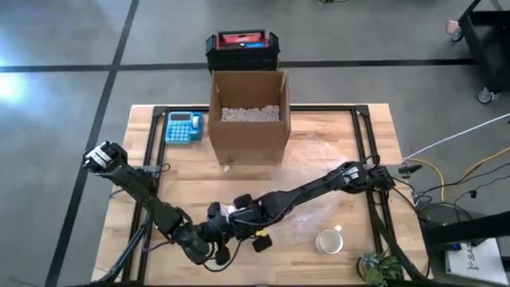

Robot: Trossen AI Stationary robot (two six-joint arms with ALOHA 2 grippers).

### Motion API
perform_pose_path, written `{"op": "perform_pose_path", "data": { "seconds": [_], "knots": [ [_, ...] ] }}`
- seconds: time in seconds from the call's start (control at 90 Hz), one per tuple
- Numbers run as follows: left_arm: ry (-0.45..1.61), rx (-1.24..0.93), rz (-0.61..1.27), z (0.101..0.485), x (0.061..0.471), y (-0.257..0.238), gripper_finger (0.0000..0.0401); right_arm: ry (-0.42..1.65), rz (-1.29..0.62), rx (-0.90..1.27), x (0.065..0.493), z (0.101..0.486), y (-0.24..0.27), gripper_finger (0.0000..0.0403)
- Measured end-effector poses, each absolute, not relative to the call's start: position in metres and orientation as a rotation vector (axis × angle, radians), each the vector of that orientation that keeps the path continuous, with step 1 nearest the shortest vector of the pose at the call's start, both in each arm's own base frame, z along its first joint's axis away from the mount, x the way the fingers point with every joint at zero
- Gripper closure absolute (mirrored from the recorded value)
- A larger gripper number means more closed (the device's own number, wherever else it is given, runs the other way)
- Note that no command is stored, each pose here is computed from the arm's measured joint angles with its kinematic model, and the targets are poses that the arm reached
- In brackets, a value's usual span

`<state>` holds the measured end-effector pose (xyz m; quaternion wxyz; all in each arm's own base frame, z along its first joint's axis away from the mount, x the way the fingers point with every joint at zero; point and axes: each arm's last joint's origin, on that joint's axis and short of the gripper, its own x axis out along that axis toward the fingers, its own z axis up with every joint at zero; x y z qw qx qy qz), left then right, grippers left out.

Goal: Wrap mug
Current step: Wrap the purple mug with transparent bubble wrap

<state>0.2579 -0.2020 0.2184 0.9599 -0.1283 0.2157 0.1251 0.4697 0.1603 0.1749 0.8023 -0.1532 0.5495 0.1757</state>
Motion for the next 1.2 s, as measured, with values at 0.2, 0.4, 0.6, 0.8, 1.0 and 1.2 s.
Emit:
{"op": "perform_pose_path", "data": {
  "seconds": [0.2,0.4,0.6,0.8,1.0,1.2],
  "knots": [
    [0.510,-0.221,0.302,0.201,0.258,-0.192,0.0381,1.180,0.382,-0.332,0.468,0.176,0.162,0.0403],
    [0.522,-0.220,0.321,0.188,0.261,-0.192,0.0381,1.186,0.390,-0.336,0.458,0.196,0.163,0.0403],
    [0.525,-0.209,0.317,0.188,0.261,-0.192,0.0381,1.124,0.370,-0.331,0.449,0.235,0.155,0.0403],
    [0.521,-0.214,0.309,0.188,0.261,-0.193,0.0381,1.094,0.286,-0.338,0.458,0.231,0.141,0.0403],
    [0.528,-0.213,0.295,0.188,0.261,-0.194,0.0381,1.152,0.280,-0.349,0.474,0.182,0.142,0.0403],
    [0.531,-0.200,0.284,0.188,0.261,-0.194,0.0381,1.173,0.307,-0.391,0.475,0.171,0.146,0.0403]
  ]
}}
